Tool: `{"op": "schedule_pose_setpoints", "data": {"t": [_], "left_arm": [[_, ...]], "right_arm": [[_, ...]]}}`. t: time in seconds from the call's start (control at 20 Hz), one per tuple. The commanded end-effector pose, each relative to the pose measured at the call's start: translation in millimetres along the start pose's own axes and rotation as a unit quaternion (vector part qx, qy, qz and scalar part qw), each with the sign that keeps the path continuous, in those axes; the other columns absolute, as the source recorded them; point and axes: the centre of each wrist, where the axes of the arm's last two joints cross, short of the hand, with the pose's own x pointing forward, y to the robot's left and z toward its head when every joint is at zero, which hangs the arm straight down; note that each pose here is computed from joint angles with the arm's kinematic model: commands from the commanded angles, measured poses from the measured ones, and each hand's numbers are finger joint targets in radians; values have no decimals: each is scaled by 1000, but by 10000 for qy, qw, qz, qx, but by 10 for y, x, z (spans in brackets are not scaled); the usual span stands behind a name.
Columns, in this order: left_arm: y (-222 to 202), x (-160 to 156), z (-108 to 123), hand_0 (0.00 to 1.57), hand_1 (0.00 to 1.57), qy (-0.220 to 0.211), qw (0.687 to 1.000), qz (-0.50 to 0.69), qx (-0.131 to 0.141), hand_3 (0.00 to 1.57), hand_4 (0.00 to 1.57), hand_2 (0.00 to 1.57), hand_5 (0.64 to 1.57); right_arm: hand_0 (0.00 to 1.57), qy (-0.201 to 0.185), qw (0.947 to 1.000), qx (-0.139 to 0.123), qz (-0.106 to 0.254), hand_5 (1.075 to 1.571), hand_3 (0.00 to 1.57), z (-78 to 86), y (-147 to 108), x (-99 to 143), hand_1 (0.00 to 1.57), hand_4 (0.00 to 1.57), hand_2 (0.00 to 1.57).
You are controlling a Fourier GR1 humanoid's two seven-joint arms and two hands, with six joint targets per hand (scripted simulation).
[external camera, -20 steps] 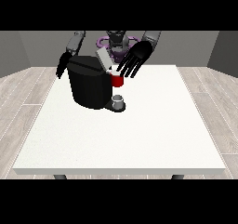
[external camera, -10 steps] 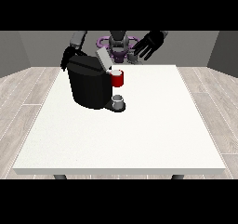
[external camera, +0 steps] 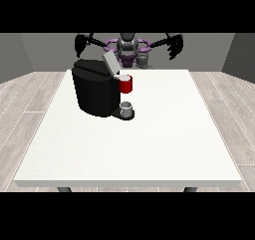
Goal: Insert the coffee pod into the coffee machine and close the lid
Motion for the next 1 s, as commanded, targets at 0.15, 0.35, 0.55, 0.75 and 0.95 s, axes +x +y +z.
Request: {"op": "schedule_pose_setpoints", "data": {"t": [0.15, 0.35, 0.55, 0.75, 0.95], "left_arm": [[-230, -351, 266, 0, 0, 418, 9969, 647, -175, 0, 389, 0, 1571], [-516, -521, 421, 0, 0, 413, 9963, 756, -1, 0, 404, 0, 1571], [-506, -460, 471, 0, 0, 260, 9947, 989, 40, 0, 429, 0, 1571], [-370, -126, 334, 0, 0, -44, 9958, 885, -215, 0, 360, 0, 1571], [-431, -22, 344, 0, 0, -125, 9962, 867, -27, 0, 366, 0, 1571]], "right_arm": [[0, -350, 9978, 468, 314, 1571, 0, -102, -225, 235, 0, 154, 0], [0, -341, 9972, 396, 528, 1571, 0, -264, 14, 437, 0, 80, 0], [0, -194, 9994, 156, 242, 1571, 0, -425, -288, 619, 0, 0, 0], [0, -119, 9999, 2, 30, 1571, 0, -516, -521, 575, 0, 0, 0], [0, 93, 9987, 39, -509, 1571, 0, -613, -549, 604, 0, 92, 0]]}}
